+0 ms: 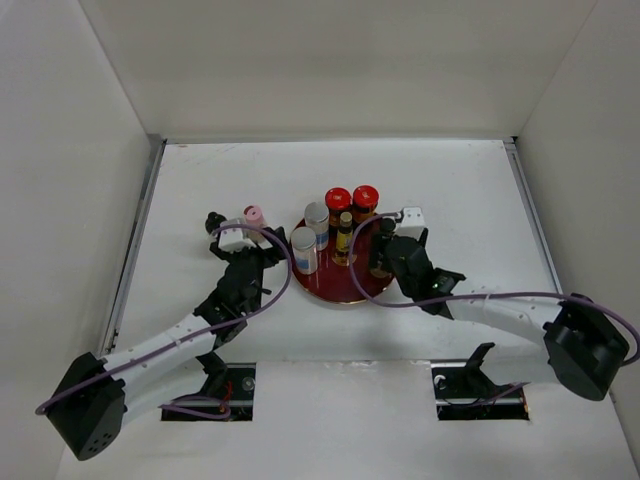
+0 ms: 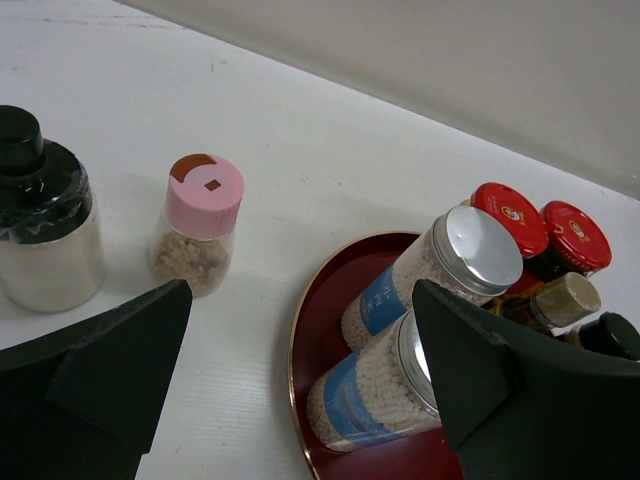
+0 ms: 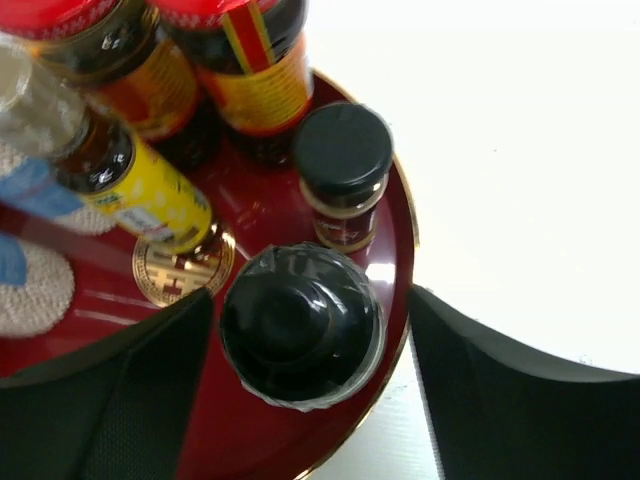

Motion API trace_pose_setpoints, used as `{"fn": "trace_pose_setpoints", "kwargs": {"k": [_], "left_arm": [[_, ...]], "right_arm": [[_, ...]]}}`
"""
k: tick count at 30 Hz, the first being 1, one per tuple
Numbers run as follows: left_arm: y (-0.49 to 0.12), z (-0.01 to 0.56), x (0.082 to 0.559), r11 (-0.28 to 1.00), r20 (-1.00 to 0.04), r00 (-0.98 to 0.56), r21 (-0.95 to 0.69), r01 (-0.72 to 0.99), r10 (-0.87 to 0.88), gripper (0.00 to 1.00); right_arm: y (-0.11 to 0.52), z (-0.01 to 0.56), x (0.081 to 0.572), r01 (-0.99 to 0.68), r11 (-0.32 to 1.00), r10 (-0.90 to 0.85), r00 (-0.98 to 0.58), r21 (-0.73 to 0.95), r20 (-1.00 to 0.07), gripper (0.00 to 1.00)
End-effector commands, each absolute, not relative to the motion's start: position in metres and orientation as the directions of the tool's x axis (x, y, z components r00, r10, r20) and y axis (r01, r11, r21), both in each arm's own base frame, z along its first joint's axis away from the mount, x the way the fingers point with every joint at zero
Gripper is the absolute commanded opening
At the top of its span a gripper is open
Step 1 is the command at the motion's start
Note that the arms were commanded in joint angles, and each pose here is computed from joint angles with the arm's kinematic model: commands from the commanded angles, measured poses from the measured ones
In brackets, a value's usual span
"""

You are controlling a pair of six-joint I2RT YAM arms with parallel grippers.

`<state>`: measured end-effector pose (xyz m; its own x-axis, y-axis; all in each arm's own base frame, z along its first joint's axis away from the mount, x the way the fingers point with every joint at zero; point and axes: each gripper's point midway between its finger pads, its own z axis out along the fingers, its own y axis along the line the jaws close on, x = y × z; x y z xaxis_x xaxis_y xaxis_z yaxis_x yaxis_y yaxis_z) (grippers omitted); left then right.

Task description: Organize the condiment bottles

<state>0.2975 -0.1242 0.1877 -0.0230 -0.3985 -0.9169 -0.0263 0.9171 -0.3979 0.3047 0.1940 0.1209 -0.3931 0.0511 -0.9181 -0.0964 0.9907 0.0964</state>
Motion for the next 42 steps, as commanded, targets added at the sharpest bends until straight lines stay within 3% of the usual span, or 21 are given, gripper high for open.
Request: {"fn": "trace_pose_setpoints", "kwargs": {"k": [1, 5, 9, 11, 13, 16, 19, 23, 26, 28, 30, 35, 42], "left_arm": [[-0.117, 0.218, 0.3, 0.893, -0.893, 0.033, -0.449, -0.038, -0.448, 0.96], [-0.107, 0.224, 0.295, 0.89, -0.891, 0.036, -0.454, -0.048, -0.453, 0.96], [-0.096, 0.232, 0.293, 0.887, -0.89, 0.038, -0.456, -0.072, -0.454, 0.96], [-0.092, 0.236, 0.295, 0.887, -0.891, 0.039, -0.454, -0.087, -0.452, 0.96], [-0.091, 0.239, 0.299, 0.889, -0.894, 0.028, -0.448, -0.098, -0.447, 0.96], [-0.096, 0.236, 0.308, 0.901, -0.907, -0.012, -0.417, -0.118, -0.421, 0.96], [-0.107, 0.223, 0.319, 0.912, -0.914, -0.069, -0.389, -0.13, -0.4, 0.93], [-0.106, 0.218, 0.325, 0.917, -0.918, -0.103, -0.363, -0.165, -0.382, 0.83], [-0.086, 0.214, 0.326, 0.915, -0.929, -0.108, -0.321, -0.244, -0.354, 0.79], [-0.071, 0.209, 0.327, 0.906, -0.93, -0.117, -0.301, -0.298, -0.348, 0.8], [-0.053, 0.201, 0.332, 0.897, -0.934, -0.148, -0.257, -0.36, -0.326, 0.84], [-0.01, 0.187, 0.341, 0.851, -0.929, -0.164, -0.219, -0.478, -0.331, 0.88], [0.001, 0.16, 0.354, 0.851, -0.912, -0.25, -0.168, -0.497, -0.326, 0.9]], "right_arm": [[0.197, 0.168, 0.315, -0.046, 0.985, 0.145, -0.29, 0.165, -0.946, 0.88], [0.202, 0.193, 0.306, -0.072, 0.966, 0.22, -0.276, 0.248, -0.936, 0.95], [0.208, 0.239, 0.298, -0.151, 0.937, 0.272, -0.25, 0.315, -0.929, 0.95], [0.206, 0.257, 0.296, -0.172, 0.925, 0.296, -0.231, 0.338, -0.927, 0.85], [0.204, 0.269, 0.294, -0.193, 0.913, 0.317, -0.217, 0.359, -0.923, 0.61], [0.203, 0.274, 0.29, -0.211, 0.905, 0.324, -0.221, 0.37, -0.92, 0.37], [0.206, 0.273, 0.288, -0.224, 0.902, 0.32, -0.23, 0.37, -0.919, 0.29], [0.213, 0.266, 0.294, -0.232, 0.896, 0.33, -0.224, 0.379, -0.917, 0.37], [0.226, 0.27, 0.298, -0.292, 0.87, 0.35, -0.203, 0.398, -0.914, 0.56], [0.236, 0.27, 0.302, -0.337, 0.85, 0.351, -0.208, 0.404, -0.913, 0.71], [0.243, 0.264, 0.304, -0.359, 0.838, 0.353, -0.216, 0.41, -0.91, 0.78], [0.251, 0.248, 0.312, -0.382, 0.822, 0.364, -0.219, 0.422, -0.905, 0.84], [0.256, 0.227, 0.309, -0.38, 0.829, 0.342, -0.237, 0.411, -0.909, 0.85]]}}
